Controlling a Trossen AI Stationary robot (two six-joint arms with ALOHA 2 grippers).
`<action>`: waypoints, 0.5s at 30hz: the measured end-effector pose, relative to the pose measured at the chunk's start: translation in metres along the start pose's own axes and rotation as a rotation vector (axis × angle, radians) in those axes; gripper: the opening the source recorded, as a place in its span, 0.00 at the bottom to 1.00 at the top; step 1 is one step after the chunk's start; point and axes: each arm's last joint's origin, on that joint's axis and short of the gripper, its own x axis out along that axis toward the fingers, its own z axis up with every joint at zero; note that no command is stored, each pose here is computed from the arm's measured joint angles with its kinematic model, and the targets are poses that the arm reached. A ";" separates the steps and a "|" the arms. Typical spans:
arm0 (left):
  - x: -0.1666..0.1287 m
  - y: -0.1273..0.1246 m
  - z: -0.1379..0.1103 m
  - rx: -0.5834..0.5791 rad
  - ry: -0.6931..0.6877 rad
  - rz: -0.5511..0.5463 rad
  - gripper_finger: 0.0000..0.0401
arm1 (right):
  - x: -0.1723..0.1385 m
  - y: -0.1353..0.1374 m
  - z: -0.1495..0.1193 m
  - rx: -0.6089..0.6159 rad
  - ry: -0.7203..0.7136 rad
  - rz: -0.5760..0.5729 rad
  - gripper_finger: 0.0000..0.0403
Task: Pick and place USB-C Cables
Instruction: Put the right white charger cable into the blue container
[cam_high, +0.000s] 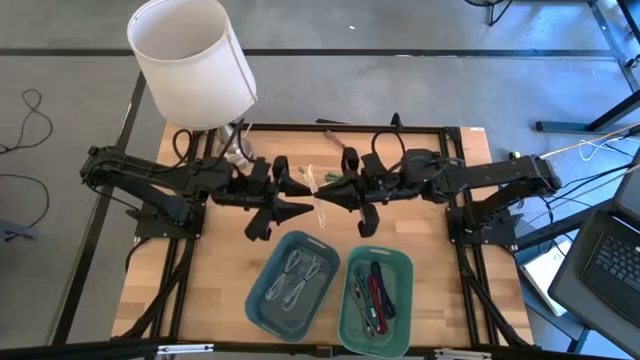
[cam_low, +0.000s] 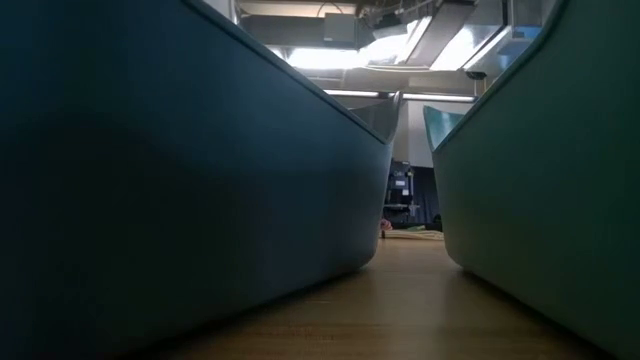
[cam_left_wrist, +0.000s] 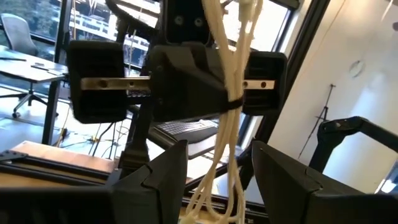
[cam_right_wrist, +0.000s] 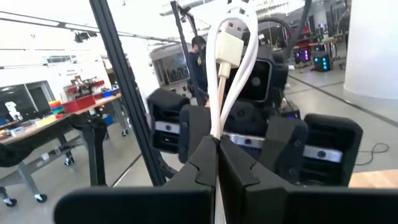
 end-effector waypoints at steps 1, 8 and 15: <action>0.001 0.001 -0.001 0.000 0.003 -0.003 0.43 | 0.002 -0.002 -0.001 0.002 -0.004 0.002 0.00; 0.005 0.003 -0.005 -0.006 0.021 0.004 0.43 | 0.007 -0.008 -0.006 0.016 0.014 0.019 0.00; 0.007 0.003 -0.007 0.073 0.024 0.009 0.17 | 0.008 -0.010 -0.007 0.018 0.015 0.028 0.00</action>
